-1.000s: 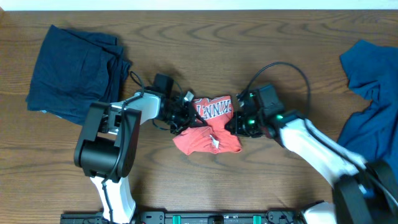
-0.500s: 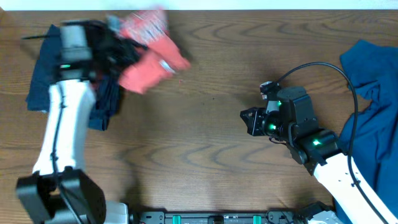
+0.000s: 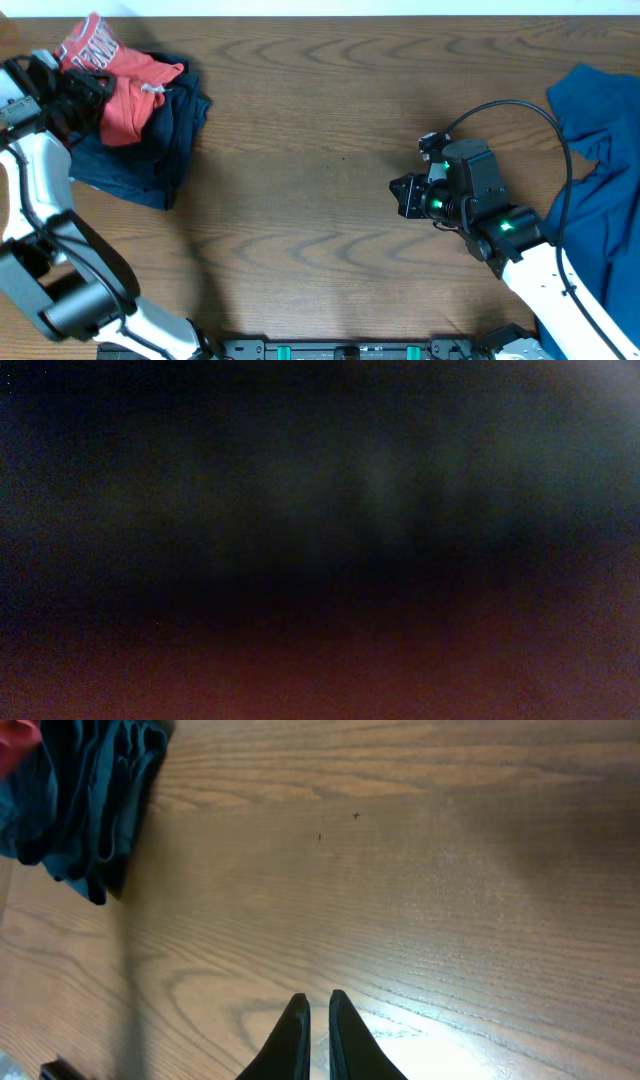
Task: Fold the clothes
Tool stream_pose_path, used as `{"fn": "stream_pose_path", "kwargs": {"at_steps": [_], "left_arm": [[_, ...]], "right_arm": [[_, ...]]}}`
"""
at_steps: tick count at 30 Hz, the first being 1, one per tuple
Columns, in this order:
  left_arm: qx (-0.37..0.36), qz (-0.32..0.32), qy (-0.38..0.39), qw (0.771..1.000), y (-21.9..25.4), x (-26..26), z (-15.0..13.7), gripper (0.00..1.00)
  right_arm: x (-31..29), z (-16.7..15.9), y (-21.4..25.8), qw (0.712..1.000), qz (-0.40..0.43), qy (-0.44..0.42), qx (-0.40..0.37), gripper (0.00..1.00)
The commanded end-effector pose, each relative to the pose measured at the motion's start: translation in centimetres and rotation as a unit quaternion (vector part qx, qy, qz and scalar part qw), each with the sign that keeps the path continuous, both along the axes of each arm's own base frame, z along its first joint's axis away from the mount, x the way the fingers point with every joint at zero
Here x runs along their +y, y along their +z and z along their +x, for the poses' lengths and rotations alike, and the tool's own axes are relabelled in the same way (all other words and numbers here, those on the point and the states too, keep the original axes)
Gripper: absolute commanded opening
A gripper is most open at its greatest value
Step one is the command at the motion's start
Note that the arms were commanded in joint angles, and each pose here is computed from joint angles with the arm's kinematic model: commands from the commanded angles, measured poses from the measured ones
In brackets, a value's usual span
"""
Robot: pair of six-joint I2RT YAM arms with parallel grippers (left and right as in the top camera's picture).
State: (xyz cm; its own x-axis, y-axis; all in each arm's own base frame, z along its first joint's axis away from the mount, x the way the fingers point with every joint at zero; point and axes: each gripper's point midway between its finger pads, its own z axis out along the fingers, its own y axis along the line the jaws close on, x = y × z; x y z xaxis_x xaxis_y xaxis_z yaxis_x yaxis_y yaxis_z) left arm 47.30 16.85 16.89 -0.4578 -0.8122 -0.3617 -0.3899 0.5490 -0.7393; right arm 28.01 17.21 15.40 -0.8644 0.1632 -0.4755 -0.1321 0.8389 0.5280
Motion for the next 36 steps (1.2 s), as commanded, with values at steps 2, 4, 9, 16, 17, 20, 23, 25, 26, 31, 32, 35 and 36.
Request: {"fn": "stream_pose_path", "kwargs": {"at_steps": [2, 4, 9, 16, 17, 20, 23, 25, 26, 31, 32, 35, 36], "left_arm": [[0.051, -0.048, 0.005, 0.997, -3.5, 0.5, -1.5, 0.62], [0.065, -0.047, 0.008, 0.997, -3.8, 1.3, -2.7, 0.72], [0.108, -0.007, 0.04, 0.993, -3.2, 4.4, -7.2, 0.79], [0.093, 0.027, 0.064, 0.993, 0.8, 6.1, -10.5, 0.85], [0.084, 0.036, 0.062, 0.994, 1.6, 6.0, -10.6, 0.86], [0.062, 0.061, 0.059, 0.994, 3.9, 5.6, -10.9, 0.86], [0.052, 0.085, 0.051, 0.994, 5.0, 5.3, -11.0, 0.86], [0.064, 0.091, 0.058, 0.992, 4.6, 5.5, -11.2, 0.86], [0.074, 0.093, 0.061, 0.991, 4.2, 5.6, -11.4, 0.86], [0.092, 0.092, 0.061, 0.99, 2.8, 6.0, -11.3, 0.88], [0.098, 0.09, 0.061, 0.989, 2.3, 6.1, -11.3, 0.91], [0.11, 0.088, 0.044, 0.989, 0.8, 5.8, -10.7, 0.91], [0.113, 0.085, 0.039, 0.989, 0.3, 5.6, -10.4, 0.92]], "right_arm": [[-0.5, 0.1, -0.2, 1.0, -0.008, -0.004, 0.001, 0.07], [-0.4, -0.1, -0.3, 1.0, -0.007, -0.001, 0.004, 0.07], [-0.6, -0.3, -0.5, 1.0, -0.01, -0.002, 0.011, 0.08], [-0.6, -0.3, -0.5, 1.0, -0.01, -0.002, 0.011, 0.08], [-0.6, -0.3, -0.5, 1.0, -0.01, -0.002, 0.011, 0.08], [-0.6, -0.3, -0.5, 1.0, -0.01, -0.002, 0.011, 0.08], [-0.6, -0.3, -0.5, 1.0, -0.011, -0.002, 0.011, 0.08], [-0.6, -0.2, -0.5, 1.0, -0.012, -0.003, 0.01, 0.08], [-0.6, -0.2, -0.5, 1.0, -0.012, -0.003, 0.01, 0.08], [-0.6, -0.2, -0.5, 1.0, -0.012, -0.003, 0.01, 0.08], [-0.6, -0.2, -0.5, 1.0, -0.012, -0.003, 0.01, 0.08], [-0.6, -0.2, -0.5, 1.0, -0.011, -0.003, 0.01, 0.08], [-0.6, -0.2, -0.5, 1.0, -0.011, -0.002, 0.01, 0.07]]}}
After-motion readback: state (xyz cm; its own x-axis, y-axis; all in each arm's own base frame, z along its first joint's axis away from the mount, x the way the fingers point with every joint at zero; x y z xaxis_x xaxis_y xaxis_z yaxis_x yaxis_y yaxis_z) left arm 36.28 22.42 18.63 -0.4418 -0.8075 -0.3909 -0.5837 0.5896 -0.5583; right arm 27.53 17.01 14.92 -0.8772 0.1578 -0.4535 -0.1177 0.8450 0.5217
